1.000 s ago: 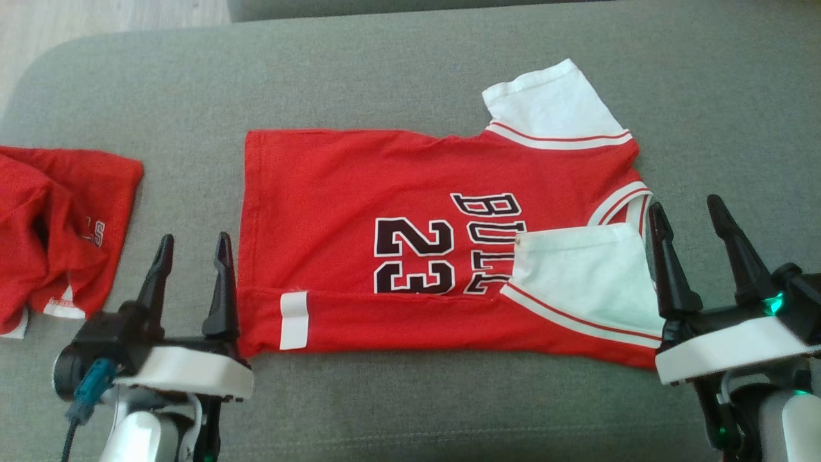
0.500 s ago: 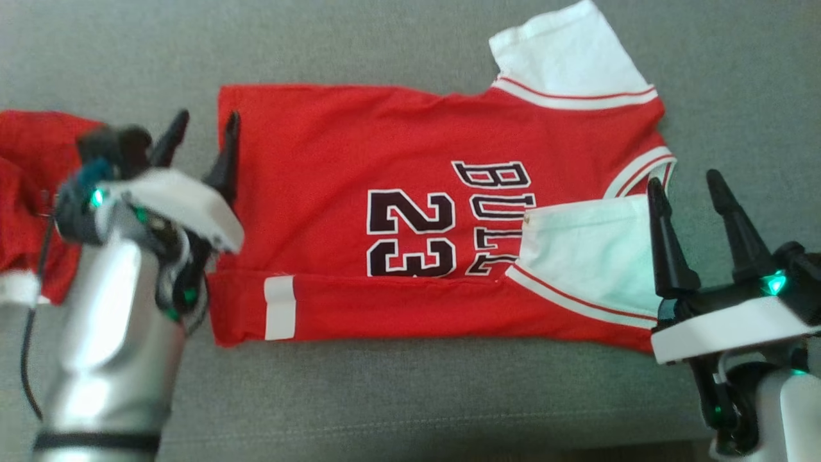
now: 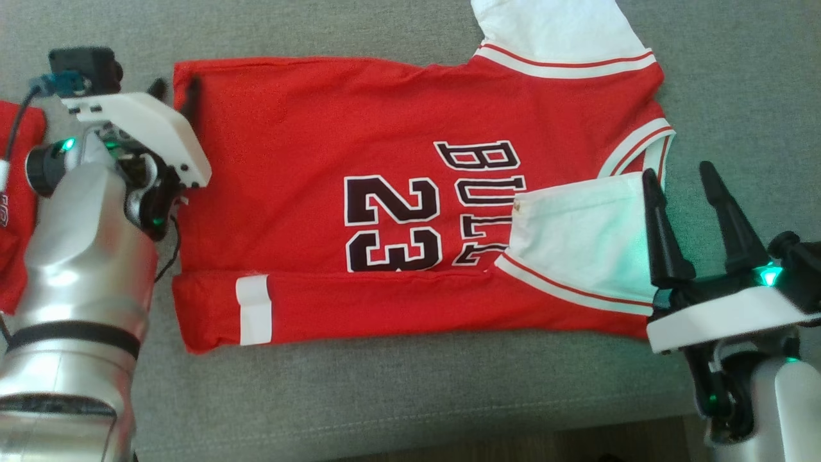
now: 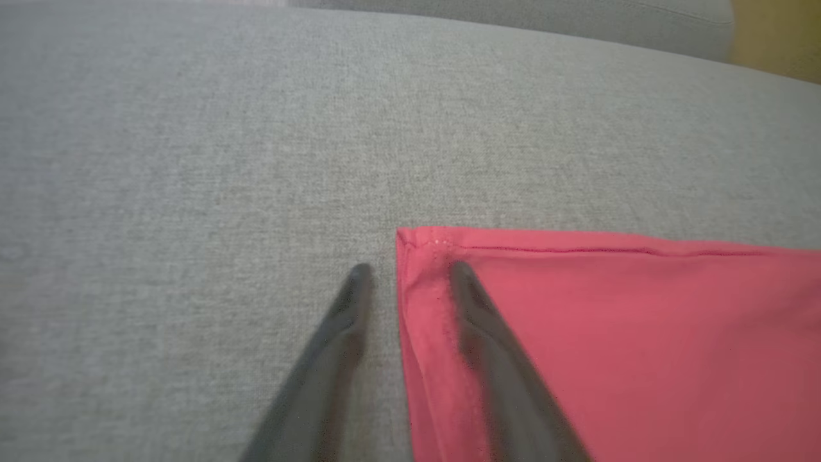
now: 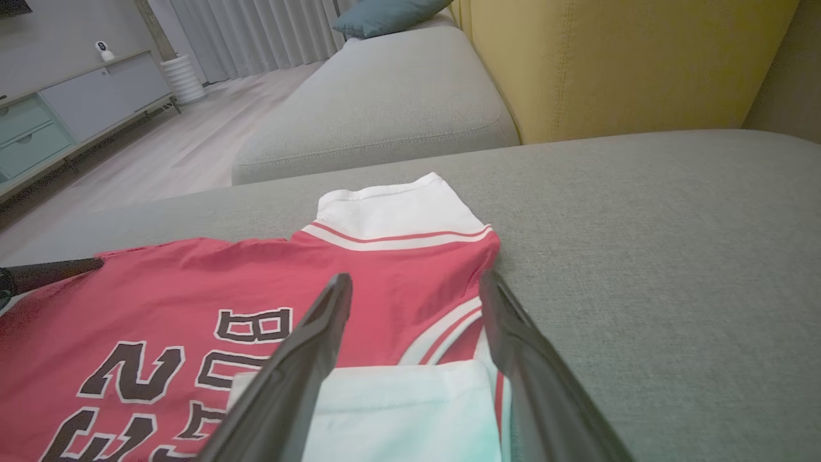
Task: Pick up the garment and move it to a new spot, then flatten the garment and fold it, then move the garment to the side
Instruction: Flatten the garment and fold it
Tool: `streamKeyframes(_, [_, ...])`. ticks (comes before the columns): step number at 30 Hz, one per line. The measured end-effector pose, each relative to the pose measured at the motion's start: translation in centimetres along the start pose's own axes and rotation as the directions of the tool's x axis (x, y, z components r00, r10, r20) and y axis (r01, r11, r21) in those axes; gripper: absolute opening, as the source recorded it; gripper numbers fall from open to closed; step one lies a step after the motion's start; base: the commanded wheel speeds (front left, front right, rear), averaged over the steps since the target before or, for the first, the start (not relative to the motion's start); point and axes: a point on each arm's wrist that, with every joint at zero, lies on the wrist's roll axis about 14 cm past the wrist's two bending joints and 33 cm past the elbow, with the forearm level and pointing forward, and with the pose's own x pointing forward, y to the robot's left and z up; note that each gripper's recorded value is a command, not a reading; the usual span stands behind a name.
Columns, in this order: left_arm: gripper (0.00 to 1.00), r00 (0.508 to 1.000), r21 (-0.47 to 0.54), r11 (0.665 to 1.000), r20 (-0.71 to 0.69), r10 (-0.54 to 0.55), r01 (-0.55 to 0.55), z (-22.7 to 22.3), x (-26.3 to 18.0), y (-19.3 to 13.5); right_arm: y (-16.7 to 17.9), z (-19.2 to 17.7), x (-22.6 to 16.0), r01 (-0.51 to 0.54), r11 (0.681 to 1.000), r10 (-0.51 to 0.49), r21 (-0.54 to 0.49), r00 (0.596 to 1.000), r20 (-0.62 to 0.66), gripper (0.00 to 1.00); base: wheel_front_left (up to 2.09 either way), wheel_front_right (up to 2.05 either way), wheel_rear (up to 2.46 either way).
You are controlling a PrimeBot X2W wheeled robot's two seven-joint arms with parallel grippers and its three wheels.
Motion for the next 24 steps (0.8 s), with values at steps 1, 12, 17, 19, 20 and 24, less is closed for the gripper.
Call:
streamKeyframes(1, [0.0, 1.0, -0.004, 1.0, -0.005, -0.003, 0.003, 0.1, 0.1, 0.0, -0.2, -0.1, 0.0, 0.007, 1.0, -0.007, 0.0, 1.0, -0.002, 1.0, 0.0, 0.0, 0.0])
streamKeyframes(12, [0.0, 1.0, -0.002, 1.0, 0.029, -0.011, 0.011, 0.0, 0.0, -0.2, -2.1, 2.9, 7.0, -0.023, 0.999, 0.022, -0.04, 0.999, -0.029, 1.0, 0.0, 0.0, 0.0])
streamKeyframes(17, [0.0, 0.998, -0.007, 1.0, 0.059, -0.014, 0.014, 0.2, 0.1, -0.4, -1.6, 3.0, 12.3, -0.065, 0.997, 0.06, -0.044, 0.992, -0.108, 1.0, 0.0, 0.0, 0.0])
streamKeyframes(19, [0.0, 0.997, -0.013, 1.0, 0.073, -0.009, 0.01, 0.4, 0.2, -0.2, -1.4, 2.2, 14.3, -0.077, 0.996, 0.068, -0.05, 0.984, -0.163, 1.0, 0.0, 0.0, 0.0])
streamKeyframes(20, [0.0, 0.997, -0.013, 1.0, 0.073, -0.009, 0.01, 0.4, 0.2, -0.2, -1.4, 2.2, 14.3, -0.077, 0.996, 0.068, -0.05, 0.984, -0.163, 1.0, 0.0, 0.0, 0.0])
streamKeyframes(24, [0.0, 0.996, -0.011, 1.0, 0.087, -0.011, 0.012, 0.4, 0.2, 0.0, -1.3, 0.5, 17.6, -0.082, 0.995, 0.065, -0.054, 0.963, -0.263, 1.0, 0.0, 0.0, 0.0])
